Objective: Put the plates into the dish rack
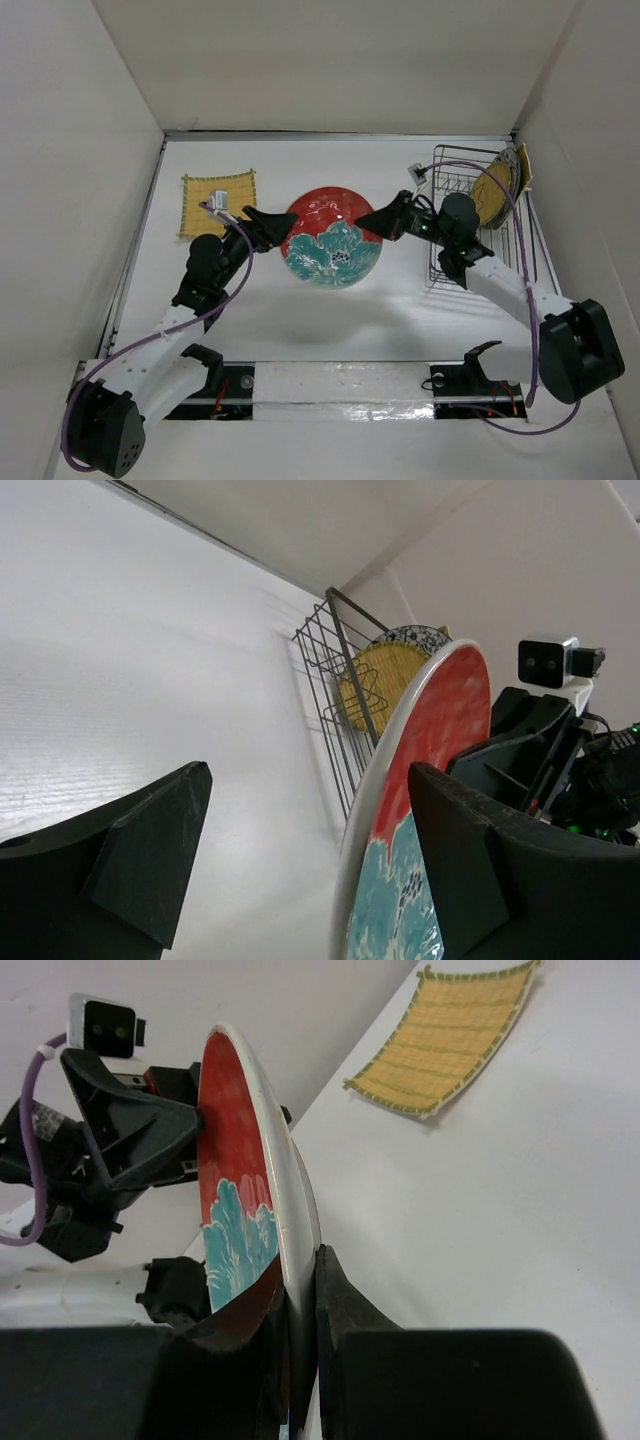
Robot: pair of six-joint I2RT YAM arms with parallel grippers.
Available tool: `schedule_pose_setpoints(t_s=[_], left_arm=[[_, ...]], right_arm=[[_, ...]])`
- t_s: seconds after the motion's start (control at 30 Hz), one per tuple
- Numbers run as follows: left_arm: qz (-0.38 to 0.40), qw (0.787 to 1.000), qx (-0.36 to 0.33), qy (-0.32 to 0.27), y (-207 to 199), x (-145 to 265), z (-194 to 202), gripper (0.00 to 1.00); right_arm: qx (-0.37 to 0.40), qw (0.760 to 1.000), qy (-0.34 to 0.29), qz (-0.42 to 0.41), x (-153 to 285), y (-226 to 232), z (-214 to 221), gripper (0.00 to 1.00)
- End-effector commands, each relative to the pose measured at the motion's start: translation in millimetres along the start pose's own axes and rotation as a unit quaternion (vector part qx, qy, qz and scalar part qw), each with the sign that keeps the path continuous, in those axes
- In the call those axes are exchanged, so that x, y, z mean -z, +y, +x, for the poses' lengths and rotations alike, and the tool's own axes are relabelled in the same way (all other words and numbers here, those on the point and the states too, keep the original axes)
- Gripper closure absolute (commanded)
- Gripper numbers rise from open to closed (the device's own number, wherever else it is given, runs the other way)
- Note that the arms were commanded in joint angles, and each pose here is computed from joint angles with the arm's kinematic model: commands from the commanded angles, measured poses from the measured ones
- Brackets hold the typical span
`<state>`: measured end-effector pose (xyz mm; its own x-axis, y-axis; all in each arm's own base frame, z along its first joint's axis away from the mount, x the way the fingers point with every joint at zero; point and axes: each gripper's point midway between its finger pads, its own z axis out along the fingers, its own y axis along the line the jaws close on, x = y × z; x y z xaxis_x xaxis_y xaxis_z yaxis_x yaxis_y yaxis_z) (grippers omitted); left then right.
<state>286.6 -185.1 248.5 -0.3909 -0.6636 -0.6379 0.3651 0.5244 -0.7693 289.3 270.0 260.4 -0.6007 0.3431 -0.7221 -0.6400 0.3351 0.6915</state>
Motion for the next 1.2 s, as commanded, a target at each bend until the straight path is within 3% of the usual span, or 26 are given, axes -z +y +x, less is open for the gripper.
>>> schedule_pose_setpoints(t_s=[0.0, 0.13, 0.27, 0.33, 0.37, 0.4, 0.43, 0.5, 0.53, 0.63, 0.83, 1.0, 1.17], left_arm=[[0.036, 0.998, -0.033, -0.045, -27.1, -1.4, -28.6, 0.22], [0.001, 0.996, -0.053, -0.07, -15.7, 5.1, -37.8, 0.14], [0.005, 0.993, -0.071, -0.099, -18.5, 17.1, -46.8, 0.17], [0.031, 0.991, -0.087, -0.098, -29.8, 22.6, -42.8, 0.29], [0.041, 0.989, -0.104, -0.101, -35.2, 25.0, -41.5, 0.34], [0.058, 0.986, -0.114, -0.109, -45.6, 30.5, -43.6, 0.5], [0.077, 0.984, -0.12, -0.109, -52.3, 33.5, -41.1, 0.59], [0.098, 0.981, -0.122, -0.11, -58.7, 38.2, -39.3, 0.8], [0.106, 0.981, -0.125, -0.101, -57.4, 38.8, -32.5, 0.84], [0.1, 0.981, -0.14, -0.087, -47.9, 33.6, -23.2, 0.97], [0.088, 0.981, -0.16, -0.067, -48.8, 31.6, -5.7, 1.0], [0.093, 0.979, -0.169, -0.069, -55.4, 34.1, -4.1, 0.98], [0.082, 0.979, -0.172, -0.079, -53.1, 36.4, -6.3, 0.95]], right_arm=[[0.053, 0.993, -0.099, -0.046, 9.9, 49.5, -76.8, 1.0], [0.061, 0.988, -0.144, 0.018, 32.9, 27.1, -113.1, 1.0], [0.08, 0.969, -0.206, 0.113, 71.6, 4.9, -159.8, 1.0], [0.124, 0.949, -0.23, 0.179, 90.7, -5.9, -179.3, 1.0], [0.128, 0.927, -0.257, 0.243, 107.5, -13.0, -195.9, 1.0], [0.162, 0.909, -0.26, 0.284, 118.5, -19.0, -204.1, 1.0], [0.173, 0.894, -0.266, 0.316, 127.6, -23.4, -211.0, 1.0], [0.196, 0.842, -0.293, 0.408, 160.1, -37.8, -232.0, 1.0], [0.205, 0.826, -0.297, 0.434, 168.6, -41.3, -237.2, 1.0], [0.223, 0.745, -0.312, 0.546, 213.8, -53.2, -252.1, 1.0], [0.246, 0.673, -0.334, 0.613, 253.4, -56.6, -291.3, 1.0], [0.256, 0.661, -0.311, 0.633, 255.3, -72.4, -318.8, 1.0], [0.296, 0.616, -0.273, 0.677, 268.4, -91.6, -324.6, 1.0]])
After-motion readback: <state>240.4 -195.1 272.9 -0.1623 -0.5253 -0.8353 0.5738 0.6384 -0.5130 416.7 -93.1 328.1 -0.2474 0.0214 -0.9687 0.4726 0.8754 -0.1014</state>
